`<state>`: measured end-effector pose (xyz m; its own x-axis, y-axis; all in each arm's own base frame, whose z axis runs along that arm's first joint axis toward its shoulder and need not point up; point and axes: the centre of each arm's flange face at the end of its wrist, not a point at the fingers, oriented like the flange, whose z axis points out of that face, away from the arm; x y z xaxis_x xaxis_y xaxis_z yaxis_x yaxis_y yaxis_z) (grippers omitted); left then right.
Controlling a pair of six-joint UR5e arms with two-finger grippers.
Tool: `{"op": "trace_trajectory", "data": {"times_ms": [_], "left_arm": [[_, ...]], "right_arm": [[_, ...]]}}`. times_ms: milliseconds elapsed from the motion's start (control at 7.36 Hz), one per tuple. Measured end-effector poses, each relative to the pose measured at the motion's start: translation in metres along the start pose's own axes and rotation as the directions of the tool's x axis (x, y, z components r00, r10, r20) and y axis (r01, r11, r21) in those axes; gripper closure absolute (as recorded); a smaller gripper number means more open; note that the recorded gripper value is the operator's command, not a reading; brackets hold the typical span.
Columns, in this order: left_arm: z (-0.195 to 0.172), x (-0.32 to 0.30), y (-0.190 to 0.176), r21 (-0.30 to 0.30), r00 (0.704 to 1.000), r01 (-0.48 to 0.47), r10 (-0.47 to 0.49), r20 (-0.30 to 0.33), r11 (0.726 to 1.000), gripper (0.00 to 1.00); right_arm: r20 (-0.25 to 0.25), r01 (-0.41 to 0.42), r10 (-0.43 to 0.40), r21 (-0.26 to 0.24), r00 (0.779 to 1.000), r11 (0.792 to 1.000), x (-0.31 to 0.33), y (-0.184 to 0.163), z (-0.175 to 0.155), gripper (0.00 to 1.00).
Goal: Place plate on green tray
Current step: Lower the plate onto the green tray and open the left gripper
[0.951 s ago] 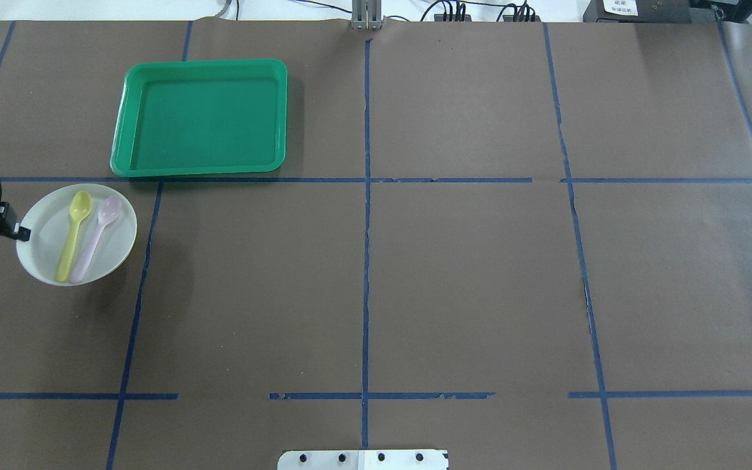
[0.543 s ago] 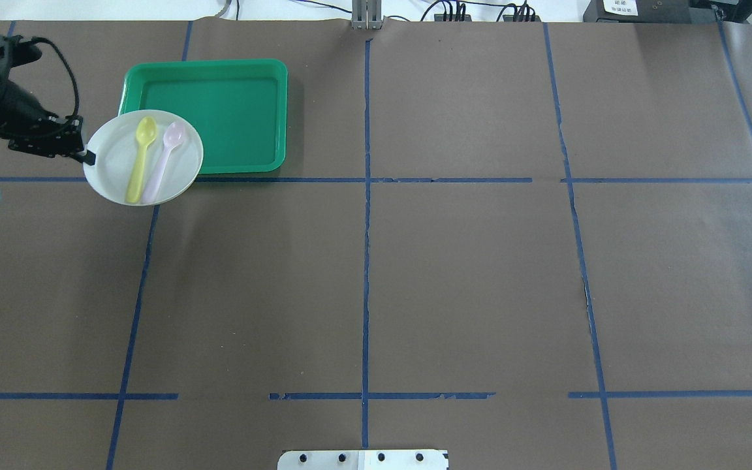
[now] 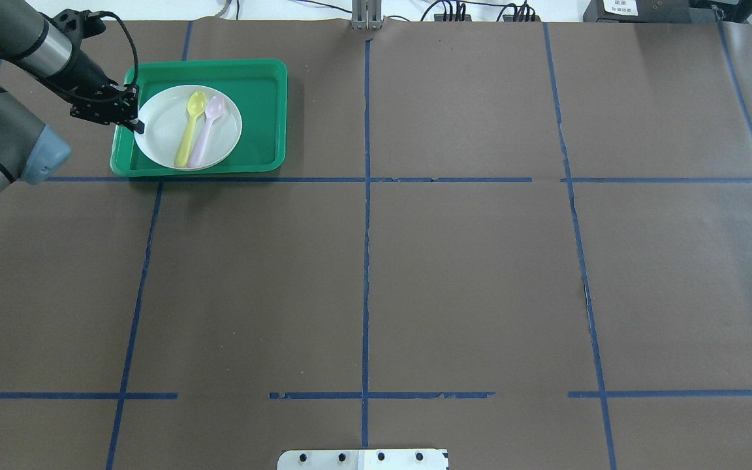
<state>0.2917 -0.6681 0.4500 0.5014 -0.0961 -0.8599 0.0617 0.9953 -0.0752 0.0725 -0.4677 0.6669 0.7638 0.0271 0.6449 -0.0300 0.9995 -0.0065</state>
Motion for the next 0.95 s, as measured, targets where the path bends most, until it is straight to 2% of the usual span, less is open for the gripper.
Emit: {"op": "trace_trajectory", "data": {"times_ms": [407, 951], "left_arm": [[0.017, -0.001, -0.019, -0.001, 0.994, 0.106, -0.106, -0.008, 0.994, 1.00], [0.043, -0.014, -0.038, 0.027, 0.993, 0.113, -0.112, -0.024, 0.993, 1.00]], "right_arm": [[0.000, 0.000, 0.000, 0.000, 1.000, 1.000, 0.000, 0.000, 0.000, 0.00], [-0.001, -0.001, 0.001, -0.001, 1.000, 1.000, 0.000, 0.000, 0.000, 0.00]]}}
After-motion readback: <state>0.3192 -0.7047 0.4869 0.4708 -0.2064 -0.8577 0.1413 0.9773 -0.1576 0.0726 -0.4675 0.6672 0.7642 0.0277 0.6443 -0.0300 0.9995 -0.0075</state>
